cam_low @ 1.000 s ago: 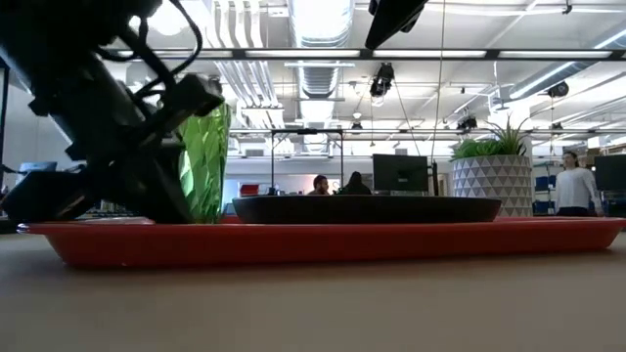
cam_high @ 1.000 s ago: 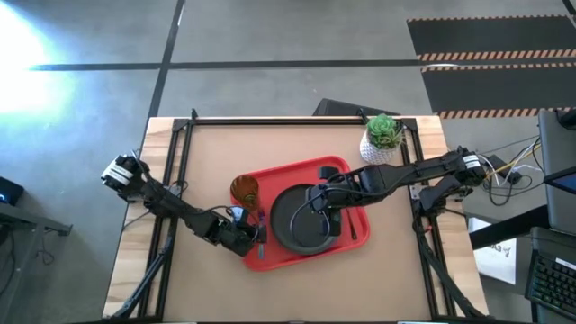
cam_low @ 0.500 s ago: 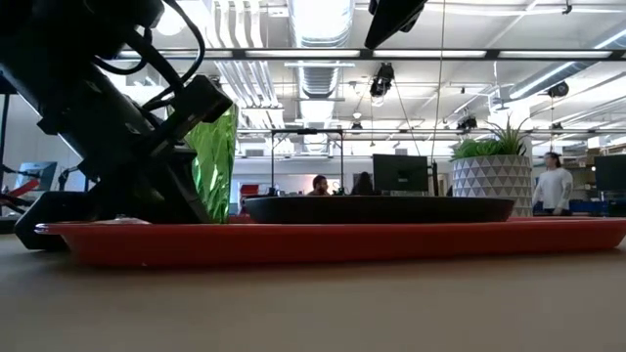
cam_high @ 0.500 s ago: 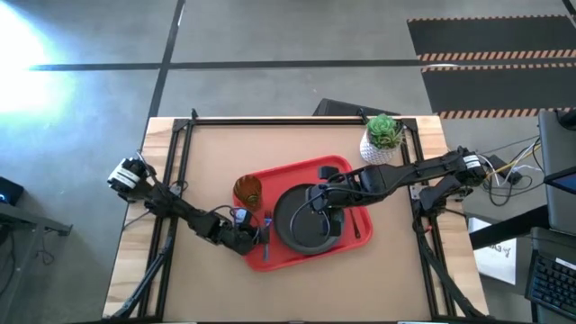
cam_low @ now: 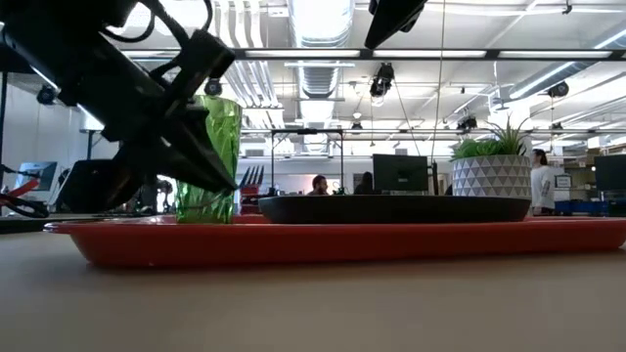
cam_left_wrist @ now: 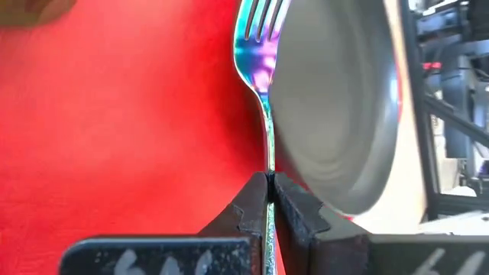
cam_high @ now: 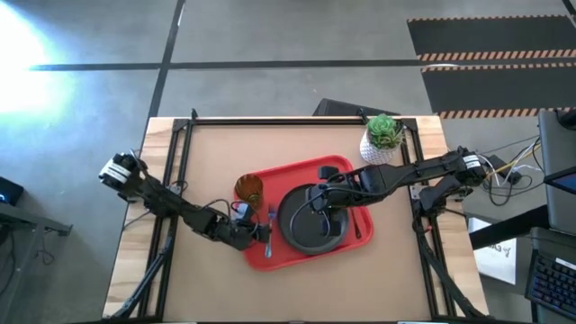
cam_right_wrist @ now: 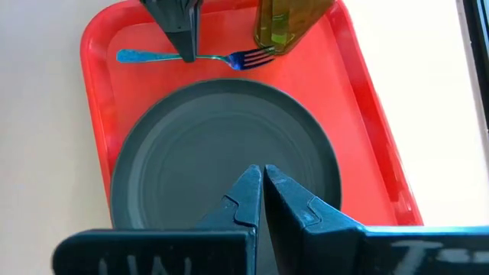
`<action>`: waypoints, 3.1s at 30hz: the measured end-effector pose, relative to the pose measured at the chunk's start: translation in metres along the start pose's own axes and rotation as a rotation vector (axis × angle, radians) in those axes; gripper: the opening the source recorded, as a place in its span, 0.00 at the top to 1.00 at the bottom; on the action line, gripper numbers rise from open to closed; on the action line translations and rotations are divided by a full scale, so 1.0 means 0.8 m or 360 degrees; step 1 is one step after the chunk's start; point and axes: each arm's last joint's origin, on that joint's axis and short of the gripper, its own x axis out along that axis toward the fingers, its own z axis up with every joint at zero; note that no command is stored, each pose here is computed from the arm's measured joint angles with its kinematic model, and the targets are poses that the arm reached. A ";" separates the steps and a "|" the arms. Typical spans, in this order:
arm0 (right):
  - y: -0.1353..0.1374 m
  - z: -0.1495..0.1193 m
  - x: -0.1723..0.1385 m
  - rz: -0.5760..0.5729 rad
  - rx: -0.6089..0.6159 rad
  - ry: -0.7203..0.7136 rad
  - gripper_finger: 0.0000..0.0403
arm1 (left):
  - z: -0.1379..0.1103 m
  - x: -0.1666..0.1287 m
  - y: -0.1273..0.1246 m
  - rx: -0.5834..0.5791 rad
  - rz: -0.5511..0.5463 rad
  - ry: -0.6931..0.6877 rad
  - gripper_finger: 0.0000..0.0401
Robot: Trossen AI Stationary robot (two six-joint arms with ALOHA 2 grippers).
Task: Pick and place plate/cup/fork/spoon on tray
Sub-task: Put the blue fork to the left side of the black plate on the red serving tray, then adjust the set up tray
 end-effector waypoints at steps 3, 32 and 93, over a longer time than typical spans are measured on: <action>0.000 0.000 0.000 0.0000 0.0005 0.0001 0.98 | 0.002 -0.002 -0.001 0.0015 -0.0008 -0.0008 1.00; -0.003 -0.001 -0.015 0.0005 0.0029 -0.0050 0.98 | 0.001 0.000 0.005 -0.0003 0.0052 0.0034 0.85; -0.065 -0.233 0.009 -0.0281 0.1544 0.0282 0.98 | 0.128 -0.268 -0.066 0.1190 -0.1154 -0.0691 0.85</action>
